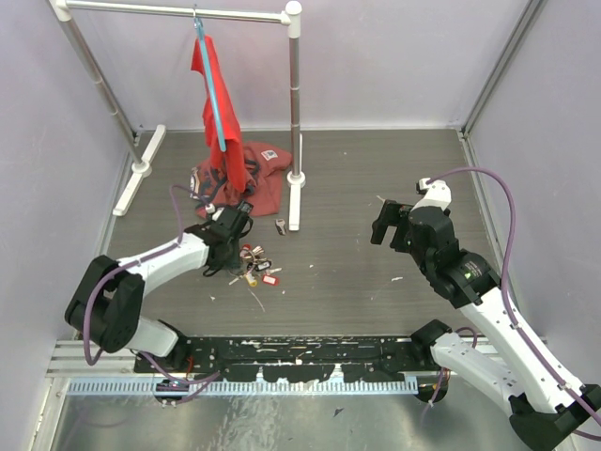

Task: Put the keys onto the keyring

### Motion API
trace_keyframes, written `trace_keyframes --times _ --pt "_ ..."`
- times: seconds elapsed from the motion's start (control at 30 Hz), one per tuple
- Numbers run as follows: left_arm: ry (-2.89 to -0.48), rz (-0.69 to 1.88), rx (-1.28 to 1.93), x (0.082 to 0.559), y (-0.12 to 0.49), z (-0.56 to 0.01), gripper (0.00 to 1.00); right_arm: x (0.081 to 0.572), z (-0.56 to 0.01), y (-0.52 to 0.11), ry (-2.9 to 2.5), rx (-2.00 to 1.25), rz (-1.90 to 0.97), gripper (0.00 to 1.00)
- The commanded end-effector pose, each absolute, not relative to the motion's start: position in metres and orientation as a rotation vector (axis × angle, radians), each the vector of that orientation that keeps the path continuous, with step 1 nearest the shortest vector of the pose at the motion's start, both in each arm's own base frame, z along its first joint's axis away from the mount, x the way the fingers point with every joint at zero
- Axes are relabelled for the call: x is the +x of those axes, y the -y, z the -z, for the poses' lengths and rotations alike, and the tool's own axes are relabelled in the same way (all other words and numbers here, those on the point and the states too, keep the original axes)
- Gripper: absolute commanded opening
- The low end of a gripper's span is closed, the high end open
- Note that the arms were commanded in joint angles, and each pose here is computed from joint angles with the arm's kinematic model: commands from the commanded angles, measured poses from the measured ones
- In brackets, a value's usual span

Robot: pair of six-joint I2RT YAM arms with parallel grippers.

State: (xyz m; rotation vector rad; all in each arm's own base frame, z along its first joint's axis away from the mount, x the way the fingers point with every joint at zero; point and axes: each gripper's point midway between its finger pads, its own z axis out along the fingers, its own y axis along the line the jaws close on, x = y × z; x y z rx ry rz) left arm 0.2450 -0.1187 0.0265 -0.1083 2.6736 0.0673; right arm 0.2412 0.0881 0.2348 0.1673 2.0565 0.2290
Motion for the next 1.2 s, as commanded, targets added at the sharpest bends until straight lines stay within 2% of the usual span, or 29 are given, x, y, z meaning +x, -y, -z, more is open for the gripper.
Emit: trace_keyframes --times 0.0,0.33,0.5,0.57,0.87,1.17 --pt "-2.662 -0.03 -0.144 0.257 0.122 -0.027 0.41 0.244 -0.245 -0.089 -2.021 0.166 -0.245 1.0" --pt "-2.743 -0.066 -0.239 0.258 0.114 -0.01 0.38 0.245 -0.245 -0.091 -2.022 0.163 -0.256 1.0" --pt "-2.768 -0.024 -0.234 0.259 0.123 -0.004 0.08 0.245 -0.244 -0.09 -2.021 0.162 -0.251 1.0" --pt "-2.764 -0.021 -0.241 0.26 0.123 -0.005 0.0 0.245 -0.245 -0.09 -2.018 0.162 -0.247 1.0" --pt "-2.571 0.06 -0.143 0.275 0.124 -0.062 0.0 0.247 -0.246 -0.091 -2.007 0.152 -0.248 1.0" --pt "-2.436 0.142 -0.007 0.272 0.137 -0.104 0.0 0.253 -0.236 -0.141 -2.044 -0.038 -0.466 1.0"
